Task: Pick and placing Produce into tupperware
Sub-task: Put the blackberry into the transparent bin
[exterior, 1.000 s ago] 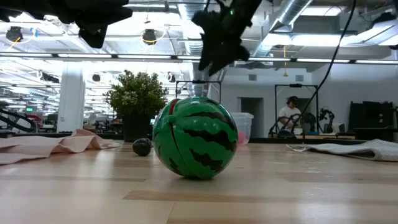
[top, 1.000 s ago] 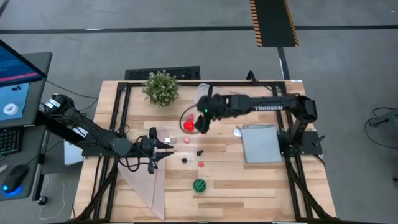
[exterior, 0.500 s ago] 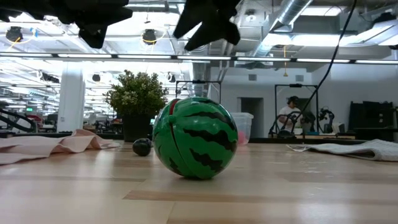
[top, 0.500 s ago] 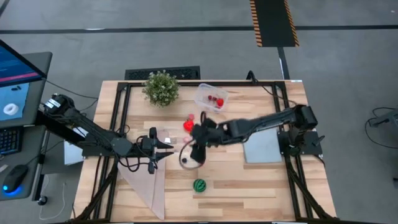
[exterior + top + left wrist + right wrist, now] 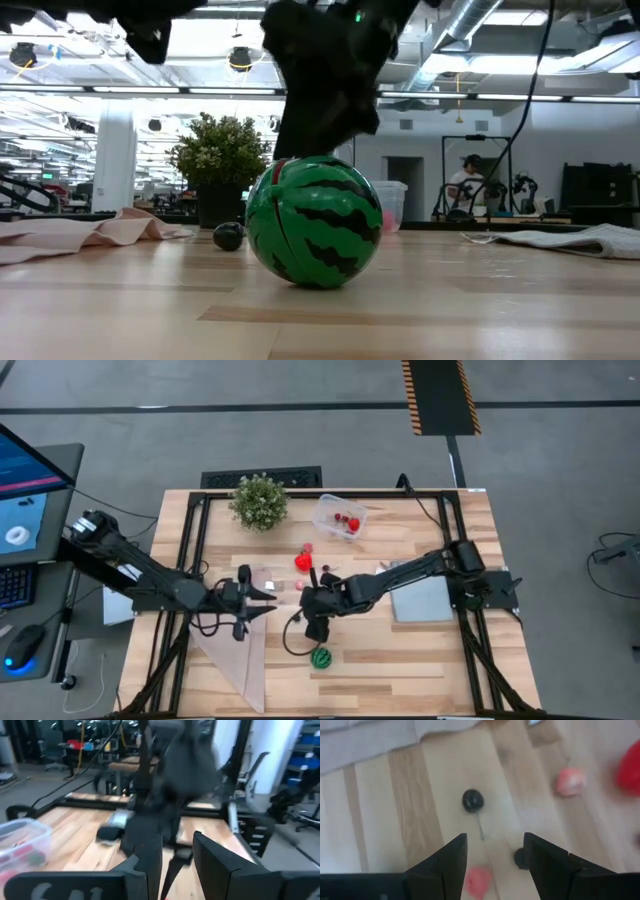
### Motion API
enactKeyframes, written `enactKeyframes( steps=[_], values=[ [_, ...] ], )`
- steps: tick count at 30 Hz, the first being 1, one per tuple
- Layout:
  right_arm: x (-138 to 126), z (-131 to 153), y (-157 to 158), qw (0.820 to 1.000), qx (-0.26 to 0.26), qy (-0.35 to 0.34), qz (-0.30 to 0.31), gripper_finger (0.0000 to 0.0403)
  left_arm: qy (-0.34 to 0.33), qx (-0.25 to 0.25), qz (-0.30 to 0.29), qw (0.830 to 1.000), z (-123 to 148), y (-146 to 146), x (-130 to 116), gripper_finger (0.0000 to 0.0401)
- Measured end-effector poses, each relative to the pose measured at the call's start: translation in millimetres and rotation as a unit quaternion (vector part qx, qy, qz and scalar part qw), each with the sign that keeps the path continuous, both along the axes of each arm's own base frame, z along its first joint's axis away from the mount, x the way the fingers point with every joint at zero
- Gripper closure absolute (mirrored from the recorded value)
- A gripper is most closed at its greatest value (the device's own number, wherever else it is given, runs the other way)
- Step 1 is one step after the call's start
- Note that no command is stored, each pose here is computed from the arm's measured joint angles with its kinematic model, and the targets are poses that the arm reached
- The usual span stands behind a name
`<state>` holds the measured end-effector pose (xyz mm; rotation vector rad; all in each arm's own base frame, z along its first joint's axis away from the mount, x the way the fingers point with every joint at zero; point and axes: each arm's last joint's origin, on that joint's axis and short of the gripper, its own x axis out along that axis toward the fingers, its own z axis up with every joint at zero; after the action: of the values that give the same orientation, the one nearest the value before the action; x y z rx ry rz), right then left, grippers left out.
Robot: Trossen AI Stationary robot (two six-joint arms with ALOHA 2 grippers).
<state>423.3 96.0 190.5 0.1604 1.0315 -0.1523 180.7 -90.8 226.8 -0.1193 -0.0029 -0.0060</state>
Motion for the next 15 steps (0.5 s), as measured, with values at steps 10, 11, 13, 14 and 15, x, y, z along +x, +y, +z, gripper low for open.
enactKeyframes(
  steps=[10,11,13,14,15],
  values=[
    [5.8,-10.6,-2.5,1.0,0.007,0.003,0.023,0.0187,-0.044,0.022,-0.029,0.998,18.0,-11.5,-23.3,0.0304],
    [6.4,-10.3,-4.2,1.0,0.007,0.002,0.022,0.0187,-0.046,0.025,-0.028,0.998,18.9,-12.3,-25.0,0.0304],
    [7.0,-10.4,-7.5,1.0,0.009,0.003,0.019,0.0187,-0.051,0.029,-0.024,0.998,21.5,-13.3,-29.0,0.0304],
    [7.4,-10.3,-9.3,1.0,0.011,0.002,0.018,0.0187,-0.055,0.03,-0.023,0.998,23.4,-13.5,-31.4,0.0304],
    [7.9,-10.2,-10.6,1.0,0.014,0.001,0.017,0.0187,-0.06,0.03,-0.022,0.998,25.4,-13.4,-33.8,0.0304]
  ],
)
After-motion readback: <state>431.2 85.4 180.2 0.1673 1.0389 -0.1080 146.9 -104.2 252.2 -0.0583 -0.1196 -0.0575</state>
